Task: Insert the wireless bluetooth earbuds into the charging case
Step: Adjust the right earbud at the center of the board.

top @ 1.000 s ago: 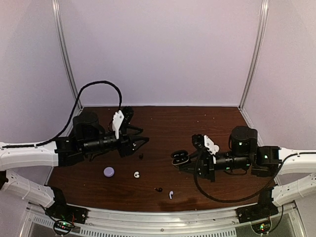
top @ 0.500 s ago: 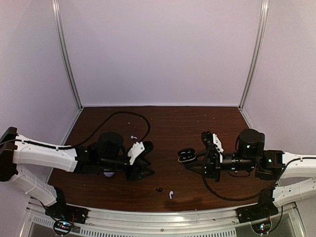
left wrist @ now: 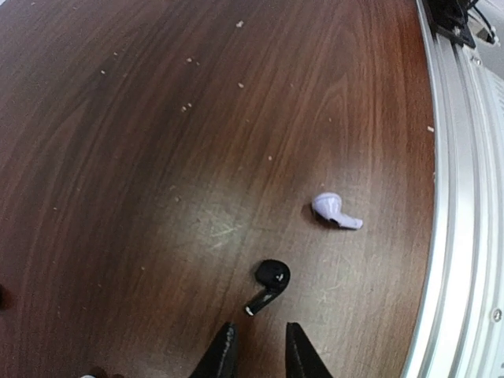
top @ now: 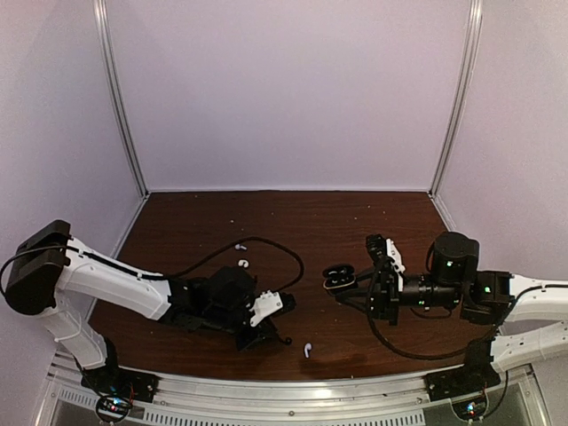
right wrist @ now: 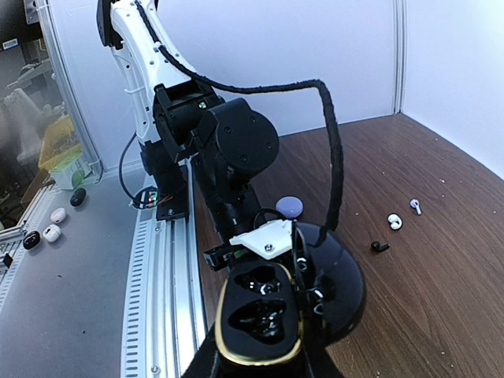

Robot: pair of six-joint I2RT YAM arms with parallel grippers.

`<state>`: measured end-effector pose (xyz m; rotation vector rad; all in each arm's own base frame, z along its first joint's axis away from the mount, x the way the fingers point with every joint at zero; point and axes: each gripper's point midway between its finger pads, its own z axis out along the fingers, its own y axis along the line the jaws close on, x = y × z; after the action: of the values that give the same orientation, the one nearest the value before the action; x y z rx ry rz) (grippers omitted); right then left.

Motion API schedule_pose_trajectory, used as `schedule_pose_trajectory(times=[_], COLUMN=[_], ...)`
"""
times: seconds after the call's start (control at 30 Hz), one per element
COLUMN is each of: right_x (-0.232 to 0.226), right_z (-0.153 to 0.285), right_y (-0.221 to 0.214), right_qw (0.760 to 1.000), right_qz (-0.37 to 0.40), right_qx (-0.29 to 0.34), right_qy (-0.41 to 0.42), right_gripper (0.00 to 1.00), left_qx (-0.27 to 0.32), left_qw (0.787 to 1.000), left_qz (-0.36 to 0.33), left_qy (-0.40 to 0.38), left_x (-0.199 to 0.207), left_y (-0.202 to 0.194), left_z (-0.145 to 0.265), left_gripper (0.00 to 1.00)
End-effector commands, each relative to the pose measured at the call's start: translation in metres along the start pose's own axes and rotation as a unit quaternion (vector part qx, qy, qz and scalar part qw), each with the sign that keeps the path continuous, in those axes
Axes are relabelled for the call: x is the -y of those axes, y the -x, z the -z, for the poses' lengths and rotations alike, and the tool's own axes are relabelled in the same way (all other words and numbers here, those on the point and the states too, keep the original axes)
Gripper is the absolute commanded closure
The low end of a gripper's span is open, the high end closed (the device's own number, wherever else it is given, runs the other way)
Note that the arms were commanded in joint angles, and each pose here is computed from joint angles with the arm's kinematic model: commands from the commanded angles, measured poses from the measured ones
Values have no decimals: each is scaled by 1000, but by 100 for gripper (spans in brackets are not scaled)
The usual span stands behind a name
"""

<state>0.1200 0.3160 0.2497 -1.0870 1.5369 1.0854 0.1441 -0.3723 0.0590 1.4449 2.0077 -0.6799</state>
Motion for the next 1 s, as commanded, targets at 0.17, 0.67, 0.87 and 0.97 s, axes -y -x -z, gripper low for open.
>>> schedule_pose_trajectory(times=[0.17, 0.67, 0.87, 0.97], right_x=[6, 10, 11, 11], right_z=[4, 4, 4, 5], right_y=[4, 3, 3, 4], right_qw=[1000, 1000, 1000, 1000], right_qz=[-3, -5, -4, -3], right_qx=[14, 11, 9, 11], right_qy=[-16, -23, -25, -25], right_gripper=[95, 95, 95, 95], left_qx=[-16, 5, 28, 42], left_qw=[1000, 1000, 999, 998], left_qz=[-2, 21, 1, -7], left_qy=[-10, 19, -18, -34], left_x=[7, -29, -21, -14], left_y=[-9, 5, 18, 23], left_z=[-20, -50, -59, -56], left_gripper=[87, 90, 88, 85])
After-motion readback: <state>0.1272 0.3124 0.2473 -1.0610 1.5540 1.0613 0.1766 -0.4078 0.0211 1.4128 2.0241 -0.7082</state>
